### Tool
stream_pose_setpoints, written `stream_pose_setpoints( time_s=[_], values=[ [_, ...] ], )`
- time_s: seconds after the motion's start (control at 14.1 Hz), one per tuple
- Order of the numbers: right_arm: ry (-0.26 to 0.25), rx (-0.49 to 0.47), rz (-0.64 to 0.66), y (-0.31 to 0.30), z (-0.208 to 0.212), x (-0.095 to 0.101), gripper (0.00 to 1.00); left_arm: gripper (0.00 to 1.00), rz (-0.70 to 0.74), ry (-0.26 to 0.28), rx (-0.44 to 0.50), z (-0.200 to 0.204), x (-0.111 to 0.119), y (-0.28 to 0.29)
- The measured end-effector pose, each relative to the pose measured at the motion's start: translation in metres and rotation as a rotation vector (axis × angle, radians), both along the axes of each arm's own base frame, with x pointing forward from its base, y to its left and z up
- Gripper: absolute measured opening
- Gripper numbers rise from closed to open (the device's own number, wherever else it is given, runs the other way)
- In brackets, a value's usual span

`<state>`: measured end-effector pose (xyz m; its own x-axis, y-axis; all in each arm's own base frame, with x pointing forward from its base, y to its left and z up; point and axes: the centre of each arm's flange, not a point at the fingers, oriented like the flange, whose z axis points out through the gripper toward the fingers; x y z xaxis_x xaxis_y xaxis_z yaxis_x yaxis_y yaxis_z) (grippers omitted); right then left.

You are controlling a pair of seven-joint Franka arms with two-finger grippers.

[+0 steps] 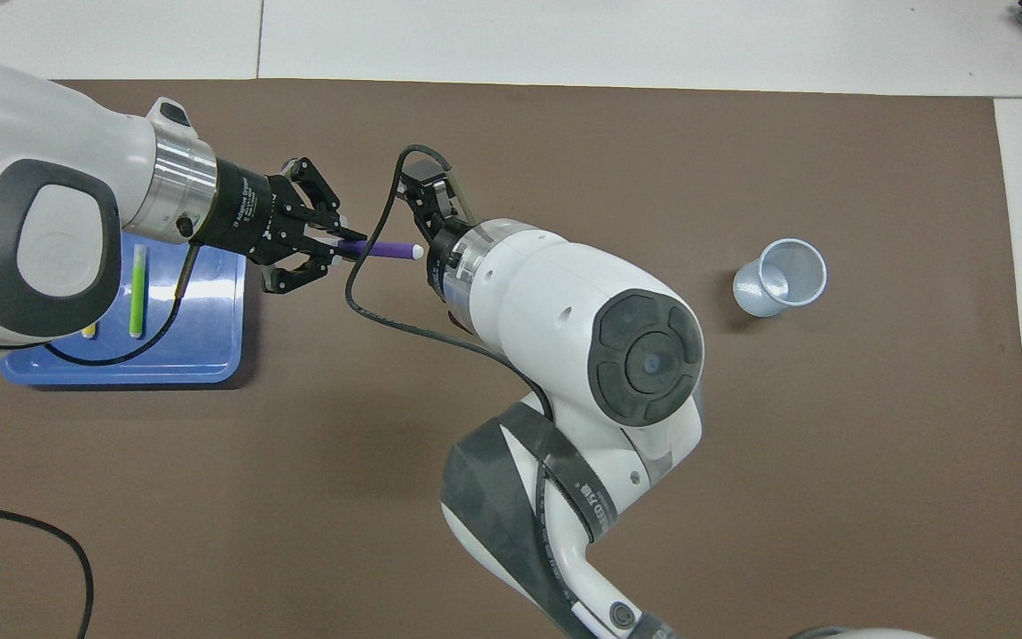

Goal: Right arm passes pens to left for tray arrangement
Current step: 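Open the right gripper and withdraw it while the left gripper holds the pen, then lower the purple pen into the blue tray with the left gripper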

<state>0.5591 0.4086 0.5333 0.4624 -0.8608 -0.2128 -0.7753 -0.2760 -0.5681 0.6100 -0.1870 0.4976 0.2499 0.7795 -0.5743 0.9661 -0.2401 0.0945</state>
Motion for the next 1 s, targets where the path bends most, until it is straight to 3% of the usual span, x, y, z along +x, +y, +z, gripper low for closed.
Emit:
stream_pose_setpoints(
  time_s=[0.43,0.64,1.0],
  values=[
    [0.071,-0.206,0.168,-0.048,-0.015,0.016,1.0,0.17,-0.296,-0.168,0.096,-0.024,-0.011,0.03],
    [0.113,-0.316,0.289,-0.092,0.002,0.016,1.0,0.17,-0.503,-0.252,0.133,-0.038,-0.023,0.037],
    [0.159,-0.449,0.465,-0.208,0.038,0.023,1.0,0.17,-0.731,-0.345,0.205,-0.044,-0.028,0.056]
  ],
)
